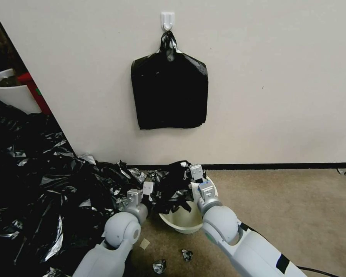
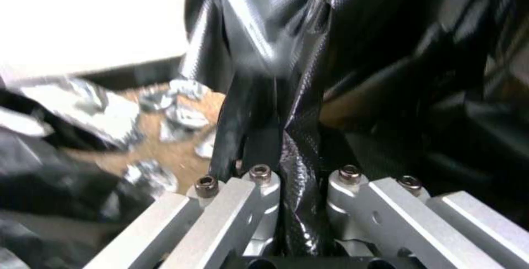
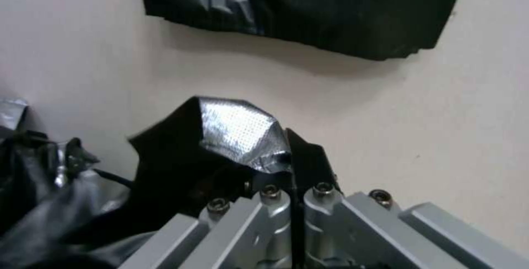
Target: Place a trash bag onto the trash bin.
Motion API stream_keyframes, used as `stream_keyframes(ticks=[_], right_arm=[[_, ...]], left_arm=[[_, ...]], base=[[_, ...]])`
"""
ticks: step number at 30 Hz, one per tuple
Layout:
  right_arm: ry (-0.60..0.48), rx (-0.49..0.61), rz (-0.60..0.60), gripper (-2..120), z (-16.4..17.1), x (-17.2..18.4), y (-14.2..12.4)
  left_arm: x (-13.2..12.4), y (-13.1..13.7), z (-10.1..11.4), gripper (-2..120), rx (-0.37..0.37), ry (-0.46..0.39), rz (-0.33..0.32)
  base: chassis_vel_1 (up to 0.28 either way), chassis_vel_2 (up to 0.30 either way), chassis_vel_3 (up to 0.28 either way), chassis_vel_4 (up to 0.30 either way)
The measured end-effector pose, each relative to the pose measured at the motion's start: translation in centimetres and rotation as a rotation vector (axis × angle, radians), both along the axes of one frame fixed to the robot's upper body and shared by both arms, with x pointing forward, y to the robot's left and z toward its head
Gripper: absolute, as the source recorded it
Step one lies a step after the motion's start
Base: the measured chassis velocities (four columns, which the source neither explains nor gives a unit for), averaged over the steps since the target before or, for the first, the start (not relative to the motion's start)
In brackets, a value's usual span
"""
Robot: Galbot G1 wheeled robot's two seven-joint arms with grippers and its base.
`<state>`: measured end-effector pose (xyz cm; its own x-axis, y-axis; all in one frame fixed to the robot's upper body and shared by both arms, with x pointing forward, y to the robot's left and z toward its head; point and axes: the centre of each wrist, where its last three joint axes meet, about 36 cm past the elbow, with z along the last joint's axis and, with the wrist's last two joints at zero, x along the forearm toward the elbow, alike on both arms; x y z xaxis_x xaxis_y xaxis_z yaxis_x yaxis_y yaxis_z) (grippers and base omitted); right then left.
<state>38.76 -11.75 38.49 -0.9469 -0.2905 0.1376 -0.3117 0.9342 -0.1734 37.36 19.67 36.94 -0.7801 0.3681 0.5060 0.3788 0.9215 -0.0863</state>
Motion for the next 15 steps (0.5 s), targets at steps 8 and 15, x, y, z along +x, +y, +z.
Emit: stream_keyframes(ticks=[8,15], right_arm=[[0.001,-0.028,-0.060,0,-0.2,1.9,-2.1],[0.155,-0.010,-0.129,0,-0.7,2.4,-4.5]], left_arm=[[-0.5,2.4,0.7,5,0.068,-0.097,-0.101],[-0.5,4.2,1.2,5,0.018,-0.200,-0.082]], base=[[0.000,0.000,0.000,0.000],[0.000,0.000,0.000,0.000]])
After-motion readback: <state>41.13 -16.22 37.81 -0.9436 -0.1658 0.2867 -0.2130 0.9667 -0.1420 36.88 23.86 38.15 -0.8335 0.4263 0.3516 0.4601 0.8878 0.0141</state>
